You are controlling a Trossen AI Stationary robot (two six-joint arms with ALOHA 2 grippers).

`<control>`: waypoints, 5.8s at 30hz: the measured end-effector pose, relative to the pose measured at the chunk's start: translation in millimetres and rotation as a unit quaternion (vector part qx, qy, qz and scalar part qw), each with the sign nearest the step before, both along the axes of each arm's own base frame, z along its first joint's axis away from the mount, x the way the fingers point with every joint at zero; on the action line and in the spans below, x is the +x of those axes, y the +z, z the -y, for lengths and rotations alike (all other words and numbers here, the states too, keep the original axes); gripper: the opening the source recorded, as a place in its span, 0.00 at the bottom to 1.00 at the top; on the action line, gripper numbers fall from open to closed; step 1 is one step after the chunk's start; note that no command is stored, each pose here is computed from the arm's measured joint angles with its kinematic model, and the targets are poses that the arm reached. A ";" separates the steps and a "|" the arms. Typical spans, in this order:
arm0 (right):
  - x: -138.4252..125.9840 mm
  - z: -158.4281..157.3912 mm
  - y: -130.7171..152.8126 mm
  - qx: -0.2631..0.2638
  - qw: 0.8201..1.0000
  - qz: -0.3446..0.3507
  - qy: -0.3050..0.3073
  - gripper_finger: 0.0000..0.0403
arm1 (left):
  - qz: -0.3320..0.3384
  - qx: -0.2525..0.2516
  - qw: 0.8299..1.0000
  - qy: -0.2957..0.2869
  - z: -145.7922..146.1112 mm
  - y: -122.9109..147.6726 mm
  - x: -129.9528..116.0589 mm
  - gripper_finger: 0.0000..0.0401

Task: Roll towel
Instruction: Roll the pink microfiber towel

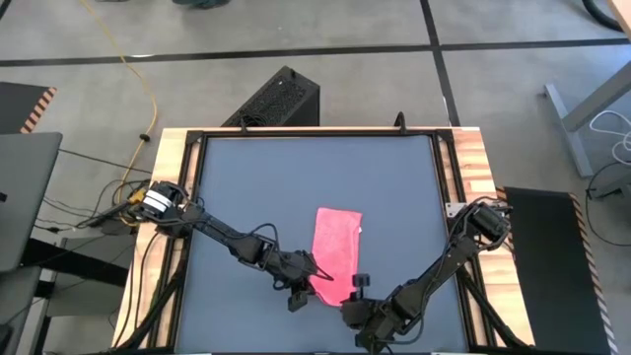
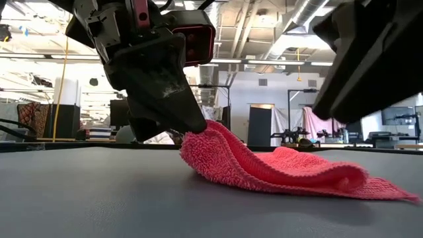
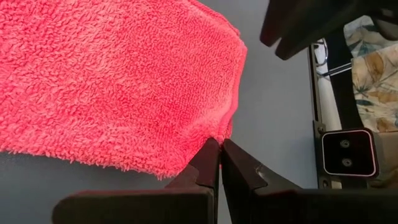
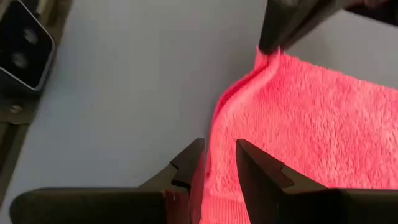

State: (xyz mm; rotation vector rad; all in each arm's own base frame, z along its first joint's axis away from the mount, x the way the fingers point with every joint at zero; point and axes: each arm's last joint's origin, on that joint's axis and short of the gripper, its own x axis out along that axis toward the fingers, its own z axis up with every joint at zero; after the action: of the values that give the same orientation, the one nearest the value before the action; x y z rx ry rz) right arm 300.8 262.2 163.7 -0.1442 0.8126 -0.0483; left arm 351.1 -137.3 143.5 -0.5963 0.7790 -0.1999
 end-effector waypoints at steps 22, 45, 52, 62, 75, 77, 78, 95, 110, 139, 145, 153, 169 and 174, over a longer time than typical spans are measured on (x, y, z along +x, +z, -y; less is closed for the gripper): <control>4.0 2.6 -35.4 0.039 0.996 -0.030 -0.075 0.29 | 0.012 -0.004 1.000 -0.004 2.0 1.8 0.6 0.00; -3.6 8.6 -38.3 0.015 0.993 -0.063 -0.100 0.29 | 0.013 -0.017 1.000 -0.008 2.8 2.9 1.1 0.00; -0.3 16.1 -38.6 0.025 0.989 -0.068 -0.131 0.17 | 0.010 -0.021 1.000 -0.004 2.8 2.9 1.1 0.00; -1.5 15.9 -38.9 0.053 0.985 -0.088 -0.140 0.06 | 0.010 -0.021 1.000 -0.005 2.8 2.8 1.0 0.00; -1.1 23.0 -17.3 0.186 0.955 -0.171 -0.152 0.04 | -0.011 -0.035 0.999 -0.009 4.6 0.9 -1.3 0.00; -0.4 25.6 -14.7 0.199 0.951 -0.179 -0.158 0.04 | -0.009 -0.036 0.999 -0.009 4.8 1.3 -1.1 0.00; -0.1 27.1 -14.0 0.204 0.948 -0.184 -0.163 0.04 | -0.010 -0.039 0.999 -0.007 4.8 1.5 -1.0 0.00; 10.5 39.5 -12.3 0.296 0.904 -0.281 -0.132 0.04 | 0.008 -0.051 0.999 -0.008 5.8 4.9 1.2 0.00; 24.6 51.3 -9.8 0.328 0.897 -0.277 -0.101 0.04 | 0.012 -0.043 0.999 -0.020 8.0 4.8 0.1 0.00; -24.4 96.0 -9.7 0.530 0.832 -0.101 -0.127 0.04 | 0.023 -0.044 0.999 -0.013 -0.4 1.6 0.5 0.00; -23.1 88.7 -22.1 0.542 0.822 -0.134 -0.108 0.04 | 0.025 -0.047 0.999 -0.008 -6.6 2.0 3.1 0.00; -13.8 80.0 -36.0 0.584 0.797 -0.142 -0.058 0.04 | 0.033 -0.039 0.999 -0.007 -7.4 2.6 3.8 0.00; -13.3 84.1 -60.0 0.598 0.782 -0.162 -0.072 0.04 | 0.065 -0.032 0.997 -0.014 -6.9 8.7 5.5 0.00; -21.5 93.7 -67.6 0.615 0.770 -0.140 -0.092 0.04 | 0.111 -0.004 0.993 -0.042 -7.5 25.7 3.5 0.00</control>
State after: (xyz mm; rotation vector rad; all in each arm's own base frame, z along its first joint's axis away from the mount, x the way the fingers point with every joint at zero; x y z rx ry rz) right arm 279.2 168.5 96.1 1.2130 1.0129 0.3351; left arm 354.6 -129.7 169.1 -0.5379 0.5884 -0.3414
